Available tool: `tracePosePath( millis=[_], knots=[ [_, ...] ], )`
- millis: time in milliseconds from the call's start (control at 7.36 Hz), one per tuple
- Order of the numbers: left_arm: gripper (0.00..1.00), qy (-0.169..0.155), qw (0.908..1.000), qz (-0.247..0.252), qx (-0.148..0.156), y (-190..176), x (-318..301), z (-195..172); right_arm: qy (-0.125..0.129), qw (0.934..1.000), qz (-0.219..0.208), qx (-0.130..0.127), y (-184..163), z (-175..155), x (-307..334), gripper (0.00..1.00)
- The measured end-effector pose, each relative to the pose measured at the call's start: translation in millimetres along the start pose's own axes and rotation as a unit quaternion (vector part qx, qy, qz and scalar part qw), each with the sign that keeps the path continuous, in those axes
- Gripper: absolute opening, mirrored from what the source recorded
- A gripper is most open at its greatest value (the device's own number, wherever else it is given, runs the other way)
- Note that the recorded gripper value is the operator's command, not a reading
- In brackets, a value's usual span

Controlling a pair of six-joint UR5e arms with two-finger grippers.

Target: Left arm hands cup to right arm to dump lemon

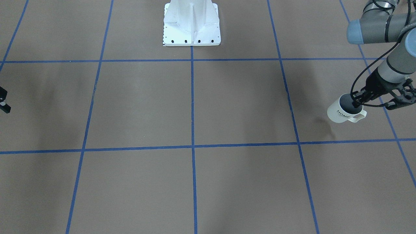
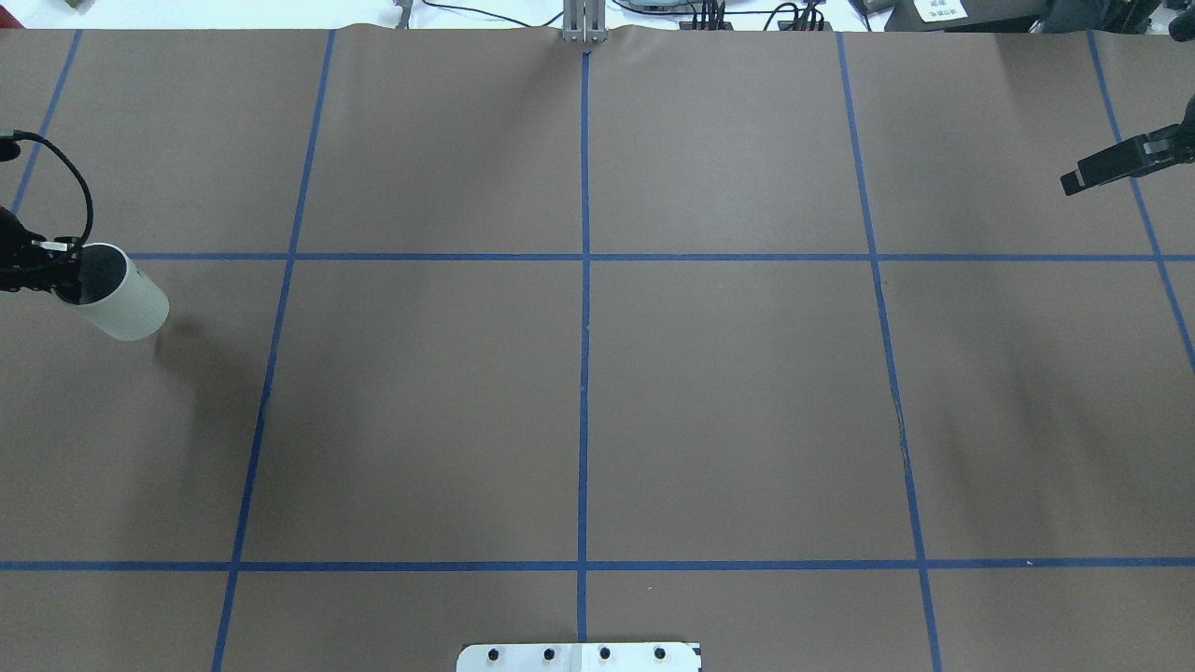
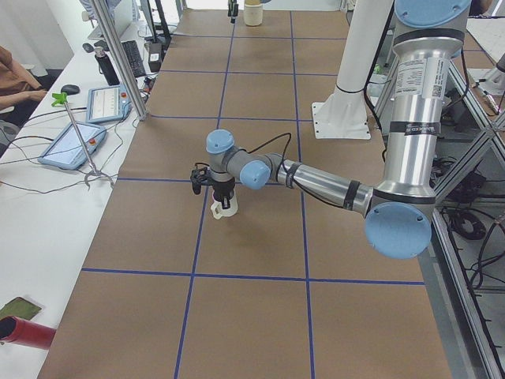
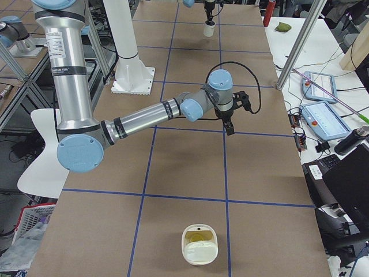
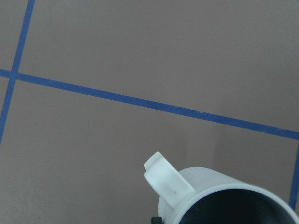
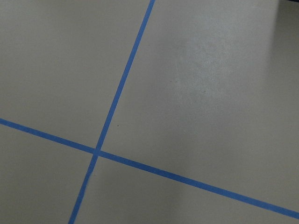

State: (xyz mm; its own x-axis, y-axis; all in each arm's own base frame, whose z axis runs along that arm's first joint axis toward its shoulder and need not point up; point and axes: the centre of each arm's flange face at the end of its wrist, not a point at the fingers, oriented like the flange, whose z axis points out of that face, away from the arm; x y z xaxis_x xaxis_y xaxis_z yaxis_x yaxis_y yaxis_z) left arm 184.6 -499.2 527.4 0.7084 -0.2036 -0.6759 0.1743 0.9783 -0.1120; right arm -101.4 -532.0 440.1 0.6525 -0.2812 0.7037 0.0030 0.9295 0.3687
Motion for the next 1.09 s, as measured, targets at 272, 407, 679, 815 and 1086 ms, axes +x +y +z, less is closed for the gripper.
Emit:
tracePosePath(
  millis=[272, 407, 679, 815, 1086],
  knots=[
    [0.00, 0.001, 0.9999, -0.004, -0.012, 6.0, -9.2, 5.4, -0.001, 1.0000, -0.001, -0.001, -0.7, 1.1, -1.1, 1.00],
    [0.00, 0.000, 0.9999, -0.006, -0.016, 7.7, -11.8, 7.5, -0.001, 1.0000, -0.002, -0.002, -0.7, 2.3, -2.0, 1.00],
    [0.17, -0.007, 0.9996, -0.008, -0.025, 14.1, -17.6, 15.6, -0.001, 1.0000, -0.002, -0.003, 0.1, 3.8, -2.3, 1.00],
    [0.22, -0.009, 0.9995, -0.006, -0.030, 18.1, -17.6, 20.2, -0.001, 1.0000, -0.002, -0.004, 0.4, 4.0, -2.3, 1.00],
    [1.00, -0.012, 0.9992, 0.002, -0.039, 25.4, -11.9, 28.7, -0.001, 1.0000, -0.002, -0.004, 0.5, 4.2, -2.1, 1.00]
  ],
)
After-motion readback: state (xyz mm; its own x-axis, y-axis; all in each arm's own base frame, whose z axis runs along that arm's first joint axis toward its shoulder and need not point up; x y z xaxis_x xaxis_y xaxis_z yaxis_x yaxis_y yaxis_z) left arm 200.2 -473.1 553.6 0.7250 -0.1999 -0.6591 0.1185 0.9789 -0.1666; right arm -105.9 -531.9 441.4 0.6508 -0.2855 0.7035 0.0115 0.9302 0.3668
